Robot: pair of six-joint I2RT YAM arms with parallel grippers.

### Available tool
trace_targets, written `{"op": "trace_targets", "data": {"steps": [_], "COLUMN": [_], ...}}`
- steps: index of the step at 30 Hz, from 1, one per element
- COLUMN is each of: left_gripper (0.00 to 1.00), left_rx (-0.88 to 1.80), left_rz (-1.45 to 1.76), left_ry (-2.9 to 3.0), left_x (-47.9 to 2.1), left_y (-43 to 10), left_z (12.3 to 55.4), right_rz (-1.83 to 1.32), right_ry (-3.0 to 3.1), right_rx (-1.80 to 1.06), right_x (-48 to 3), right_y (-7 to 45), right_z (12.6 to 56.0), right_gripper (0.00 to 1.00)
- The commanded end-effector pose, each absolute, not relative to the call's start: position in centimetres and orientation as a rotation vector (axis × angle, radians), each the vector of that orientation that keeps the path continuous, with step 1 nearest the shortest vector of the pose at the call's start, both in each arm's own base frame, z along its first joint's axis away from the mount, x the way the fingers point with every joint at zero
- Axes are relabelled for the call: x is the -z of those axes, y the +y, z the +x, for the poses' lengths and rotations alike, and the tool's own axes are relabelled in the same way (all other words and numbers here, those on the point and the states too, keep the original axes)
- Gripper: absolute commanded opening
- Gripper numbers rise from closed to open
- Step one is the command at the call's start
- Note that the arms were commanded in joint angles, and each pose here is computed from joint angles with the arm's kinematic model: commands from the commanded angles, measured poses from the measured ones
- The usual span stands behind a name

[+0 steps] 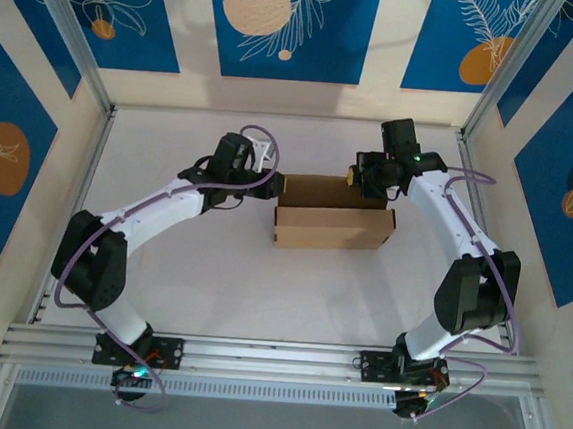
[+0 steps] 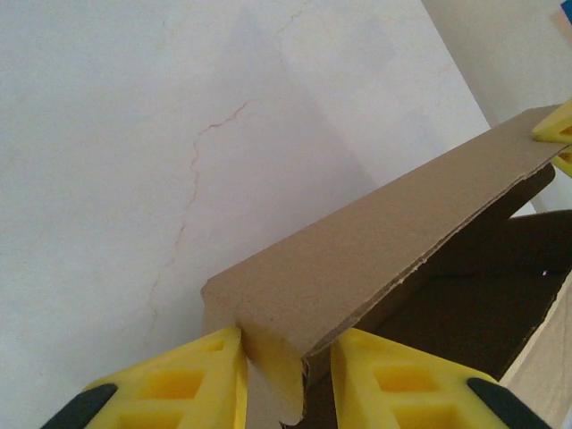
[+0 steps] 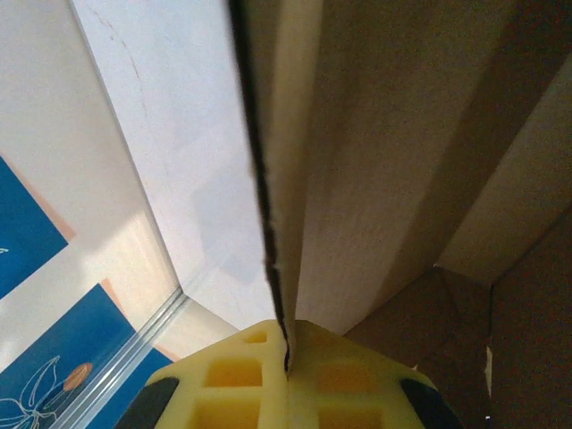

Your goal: Fold the paper box

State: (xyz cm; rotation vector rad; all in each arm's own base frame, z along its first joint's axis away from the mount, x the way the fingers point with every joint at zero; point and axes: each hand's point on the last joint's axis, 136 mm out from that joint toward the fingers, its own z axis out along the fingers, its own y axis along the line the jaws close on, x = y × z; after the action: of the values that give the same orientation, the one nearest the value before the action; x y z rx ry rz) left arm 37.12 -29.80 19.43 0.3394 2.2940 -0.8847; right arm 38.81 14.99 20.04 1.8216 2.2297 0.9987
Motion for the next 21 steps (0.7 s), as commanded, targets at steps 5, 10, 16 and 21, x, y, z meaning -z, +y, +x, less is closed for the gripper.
{"op": "trace_targets", "data": {"steps": [5, 10, 16, 21], "left_gripper": [0.47, 0.53, 0.54, 0.49], "left_rx": [0.985, 0.811, 0.815, 0.838], "left_rz": [0.514, 0.571, 0.597, 0.533], "left_ry": [2.08, 2.082, 2.146, 2.166], "left_x": [-26.5, -27.0, -25.4, -26.2], "left_y": [-30.6, -27.9, -26.8, -26.1], "left_z": [35.4, 34.4, 31.8, 30.3], "right_rz": [1.821, 1.821, 1.815, 1.816], "right_ry": [2.327, 2.322, 2.331, 2.346], "right_rx": [-1.054, -1.052, -1.044, -1.043], "right_x": [-19.9, -20.0, -19.9, -19.6], "right_y": [17.4, 16.9, 16.9, 17.3], "right_z": [37.4, 37.4, 37.3, 37.0], "right_gripper": [0.02, 0.02, 0.02, 0.02]}}
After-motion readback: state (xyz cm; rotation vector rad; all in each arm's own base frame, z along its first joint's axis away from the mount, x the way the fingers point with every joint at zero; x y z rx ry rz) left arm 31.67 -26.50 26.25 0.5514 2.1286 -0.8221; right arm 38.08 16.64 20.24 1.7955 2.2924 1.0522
